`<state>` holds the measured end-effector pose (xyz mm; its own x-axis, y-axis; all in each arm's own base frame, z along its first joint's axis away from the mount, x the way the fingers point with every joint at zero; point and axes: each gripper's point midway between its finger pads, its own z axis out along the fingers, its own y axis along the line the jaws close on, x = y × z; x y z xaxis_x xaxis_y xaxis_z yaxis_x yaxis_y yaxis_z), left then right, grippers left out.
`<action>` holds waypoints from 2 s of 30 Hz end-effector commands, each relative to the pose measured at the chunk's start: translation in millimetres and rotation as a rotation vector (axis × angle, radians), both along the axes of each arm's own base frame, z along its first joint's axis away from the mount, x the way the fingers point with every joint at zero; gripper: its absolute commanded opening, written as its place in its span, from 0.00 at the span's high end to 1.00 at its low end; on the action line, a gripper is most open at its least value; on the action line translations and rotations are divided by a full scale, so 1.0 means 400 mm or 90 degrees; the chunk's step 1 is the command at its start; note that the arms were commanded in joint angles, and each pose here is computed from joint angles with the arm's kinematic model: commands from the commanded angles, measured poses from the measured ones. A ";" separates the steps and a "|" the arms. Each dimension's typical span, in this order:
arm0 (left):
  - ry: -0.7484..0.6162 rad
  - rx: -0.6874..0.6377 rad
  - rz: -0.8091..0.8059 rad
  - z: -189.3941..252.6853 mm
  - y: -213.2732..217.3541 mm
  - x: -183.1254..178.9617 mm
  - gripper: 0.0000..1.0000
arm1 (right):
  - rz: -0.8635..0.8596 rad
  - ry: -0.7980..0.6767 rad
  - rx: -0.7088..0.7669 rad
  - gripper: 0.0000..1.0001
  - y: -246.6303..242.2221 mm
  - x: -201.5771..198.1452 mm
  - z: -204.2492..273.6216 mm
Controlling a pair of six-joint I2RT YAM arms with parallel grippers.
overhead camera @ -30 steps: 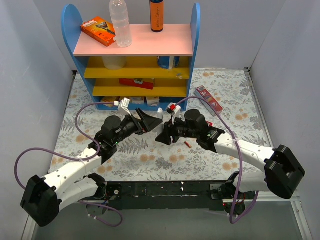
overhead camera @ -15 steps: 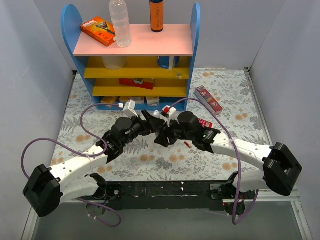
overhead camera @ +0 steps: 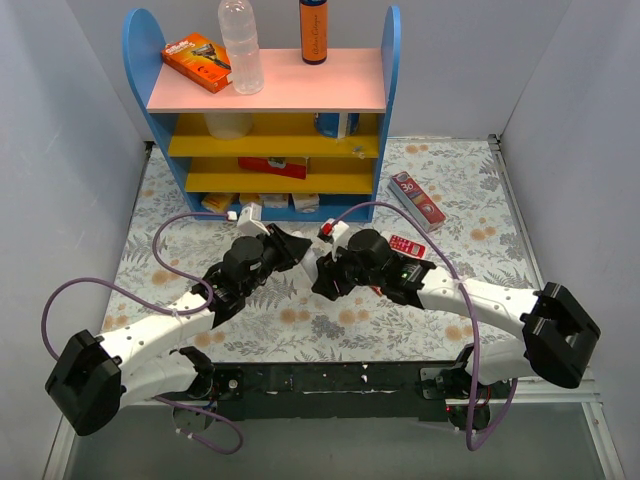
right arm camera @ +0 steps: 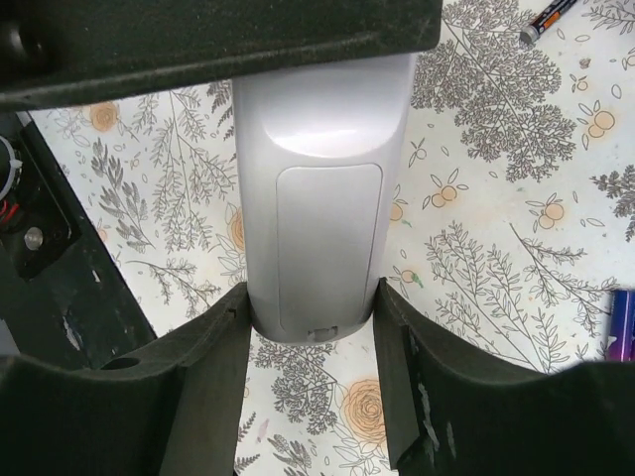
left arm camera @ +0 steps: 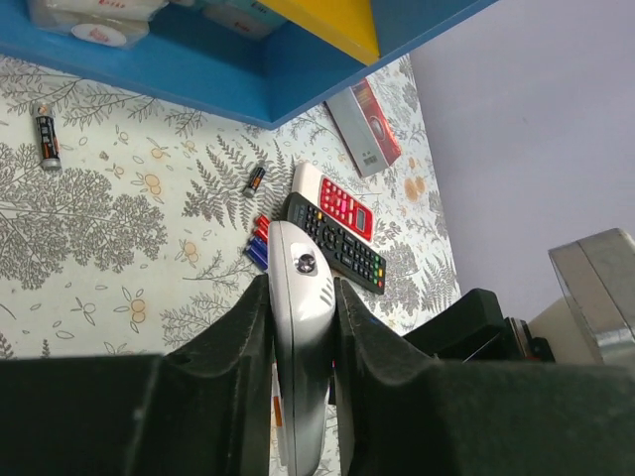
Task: Load the batteries into the remote control
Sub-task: Adjust the remote control, then remove the battery cover from the remote control.
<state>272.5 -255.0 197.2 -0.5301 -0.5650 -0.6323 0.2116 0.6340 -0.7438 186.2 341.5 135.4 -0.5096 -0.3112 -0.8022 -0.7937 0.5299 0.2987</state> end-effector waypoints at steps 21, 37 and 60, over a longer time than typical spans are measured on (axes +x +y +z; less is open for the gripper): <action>-0.002 -0.067 -0.279 0.045 -0.018 -0.095 1.00 | 0.206 -0.391 0.113 0.03 -0.058 -0.070 0.249; 0.053 -0.050 -0.308 0.038 0.027 -0.077 1.00 | 0.318 -0.590 0.091 0.15 -0.028 -0.071 0.242; 0.111 -0.069 -0.251 0.014 0.042 -0.054 1.00 | 0.385 -0.570 0.109 0.49 0.064 -0.099 0.200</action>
<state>244.7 -237.6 187.8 -0.8273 -0.3382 -0.4484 0.2709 0.4591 -0.8461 146.1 353.0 177.1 0.4217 -0.2624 -0.8679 -0.9029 -0.0337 -0.4285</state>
